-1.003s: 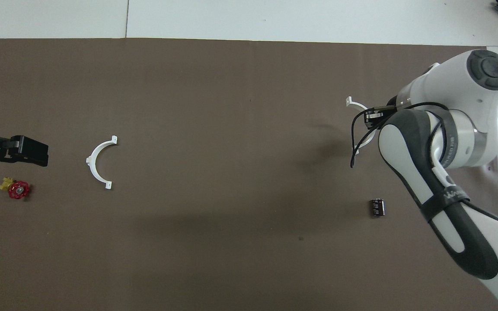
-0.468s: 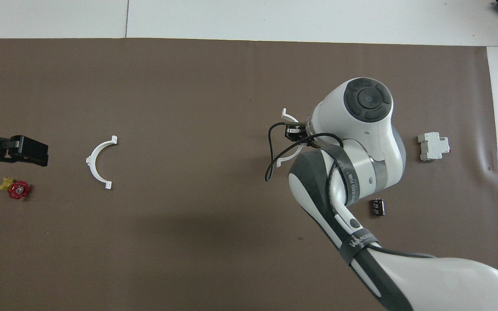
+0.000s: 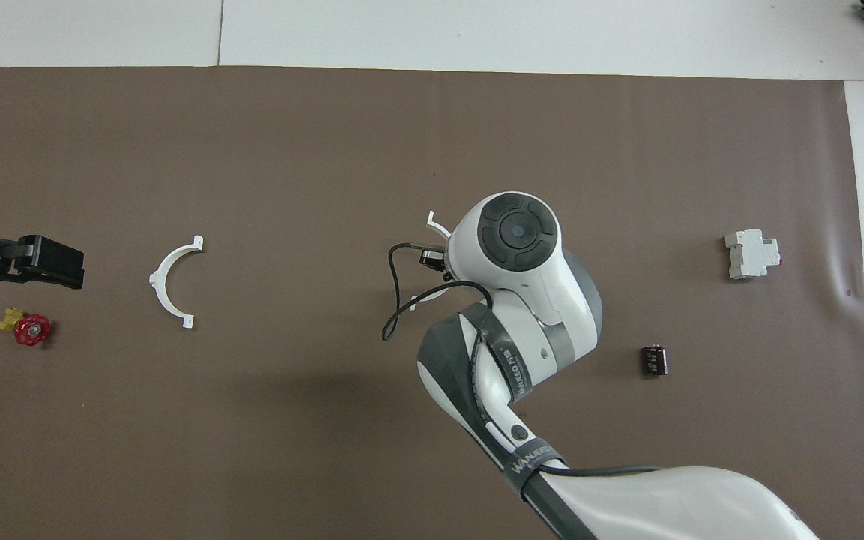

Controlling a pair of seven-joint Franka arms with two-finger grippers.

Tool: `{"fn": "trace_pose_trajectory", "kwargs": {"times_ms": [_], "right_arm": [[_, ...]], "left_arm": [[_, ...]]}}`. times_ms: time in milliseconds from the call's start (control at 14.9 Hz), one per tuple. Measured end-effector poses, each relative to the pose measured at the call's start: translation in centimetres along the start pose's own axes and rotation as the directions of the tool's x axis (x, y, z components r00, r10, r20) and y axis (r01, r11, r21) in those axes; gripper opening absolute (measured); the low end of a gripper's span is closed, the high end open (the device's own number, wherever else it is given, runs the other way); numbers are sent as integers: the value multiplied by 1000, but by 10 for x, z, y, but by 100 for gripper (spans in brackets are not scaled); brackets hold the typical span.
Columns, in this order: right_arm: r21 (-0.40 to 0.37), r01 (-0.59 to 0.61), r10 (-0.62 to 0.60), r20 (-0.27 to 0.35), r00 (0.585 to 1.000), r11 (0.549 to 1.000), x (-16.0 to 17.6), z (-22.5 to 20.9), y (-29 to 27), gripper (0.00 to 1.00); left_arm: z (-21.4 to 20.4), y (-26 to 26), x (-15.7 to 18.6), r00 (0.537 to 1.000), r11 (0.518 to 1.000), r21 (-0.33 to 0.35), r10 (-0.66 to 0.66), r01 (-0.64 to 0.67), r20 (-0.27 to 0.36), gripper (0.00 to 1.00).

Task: Assemble drain pipe with both arms
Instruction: 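Carry the white half-ring with the right gripper toward the table center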

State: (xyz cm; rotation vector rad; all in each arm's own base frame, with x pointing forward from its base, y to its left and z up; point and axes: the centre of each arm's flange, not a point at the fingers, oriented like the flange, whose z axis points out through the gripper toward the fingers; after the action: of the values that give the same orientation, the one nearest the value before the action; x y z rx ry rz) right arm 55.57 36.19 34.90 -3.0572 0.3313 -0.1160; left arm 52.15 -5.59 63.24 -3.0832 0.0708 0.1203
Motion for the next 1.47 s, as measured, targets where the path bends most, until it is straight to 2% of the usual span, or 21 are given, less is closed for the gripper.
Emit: {"fn": "trace_pose_trajectory", "kwargs": {"times_ms": [334, 870, 1472], "right_arm": [[-33, 84, -84, -11, 996, 996, -12, 33, -13, 21], [-35, 166, -167, -8, 986, 985, -25, 49, -15, 21], [-40, 180, -180, -1, 984, 983, -29, 55, -12, 21]], "left_arm": [[0, 0, 0, 1000, 1000, 0, 0, 0, 0, 100], [0, 0, 0, 1000, 1000, 0, 0, 0, 0, 100], [0, 0, 0, 1000, 1000, 0, 0, 0, 0, 100]]}}
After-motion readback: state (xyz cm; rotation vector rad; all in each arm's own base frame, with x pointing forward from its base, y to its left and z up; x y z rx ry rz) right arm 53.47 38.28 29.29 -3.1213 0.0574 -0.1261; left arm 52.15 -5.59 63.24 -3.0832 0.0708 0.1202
